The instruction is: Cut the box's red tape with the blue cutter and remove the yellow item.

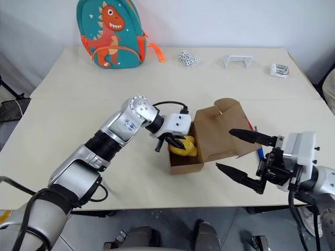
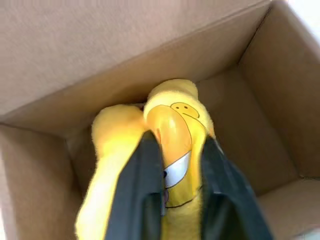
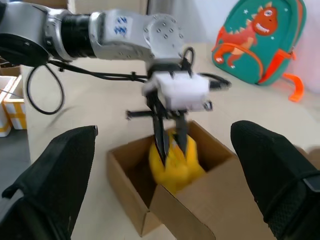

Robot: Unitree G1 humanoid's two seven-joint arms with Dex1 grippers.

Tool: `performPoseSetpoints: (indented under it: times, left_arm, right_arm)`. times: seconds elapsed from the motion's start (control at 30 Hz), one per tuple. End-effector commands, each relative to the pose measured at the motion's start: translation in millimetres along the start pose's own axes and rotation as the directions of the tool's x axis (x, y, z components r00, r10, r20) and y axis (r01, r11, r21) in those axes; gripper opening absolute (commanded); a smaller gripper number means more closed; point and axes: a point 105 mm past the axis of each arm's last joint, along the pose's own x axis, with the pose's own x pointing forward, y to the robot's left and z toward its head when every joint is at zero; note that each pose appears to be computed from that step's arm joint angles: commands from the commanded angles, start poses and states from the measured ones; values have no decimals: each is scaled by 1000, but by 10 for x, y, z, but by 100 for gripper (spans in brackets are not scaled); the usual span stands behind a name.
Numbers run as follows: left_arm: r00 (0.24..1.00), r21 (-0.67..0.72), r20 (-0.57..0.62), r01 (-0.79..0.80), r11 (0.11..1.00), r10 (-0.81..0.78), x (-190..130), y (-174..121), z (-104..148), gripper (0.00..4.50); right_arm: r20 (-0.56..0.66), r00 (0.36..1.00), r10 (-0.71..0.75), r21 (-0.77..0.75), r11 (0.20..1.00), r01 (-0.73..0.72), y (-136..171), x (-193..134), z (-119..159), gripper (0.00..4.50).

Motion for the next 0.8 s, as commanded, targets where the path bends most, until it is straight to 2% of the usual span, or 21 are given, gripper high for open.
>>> performPoseSetpoints:
  times: [0.03,0.17,0.27,0.33,0.5,0.63,0.7,0.77,0.8]
  left_arm:
    - [987,-5,158,-6,1000,7,-220,22,313,4]
    - [924,-110,381,7,994,36,-515,65,504,4]
    - [891,-148,451,29,989,41,-688,29,483,4]
    - [869,-182,490,22,983,71,-814,10,418,4]
    - [724,-306,593,-202,930,352,-1441,3,-6,4]
    - [547,-479,532,-434,763,646,-1952,-307,-654,4]
    - [523,-509,407,-551,661,749,-2075,-525,-1029,4]
    - [519,-538,214,-644,543,828,-2161,-880,-1502,4]
    - [519,-561,152,-656,506,841,-2165,-1018,-1642,4]
  right_arm:
    - [13,1000,-9,-35,999,9,-36,-33,67,450]
    - [41,999,-18,-10,1000,19,-62,-18,67,450]
    - [37,999,-5,-13,1000,5,-59,-7,45,450]
    - [42,999,-2,-13,1000,2,-55,1,48,450]
    - [74,997,19,-53,998,-15,-54,70,113,450]
    - [112,992,57,-109,993,-44,-18,181,140,450]
    - [117,989,87,-114,991,-73,24,221,109,450]
    - [114,984,137,-84,988,-128,108,271,11,450]
    - [112,980,166,-68,985,-159,159,293,-37,450]
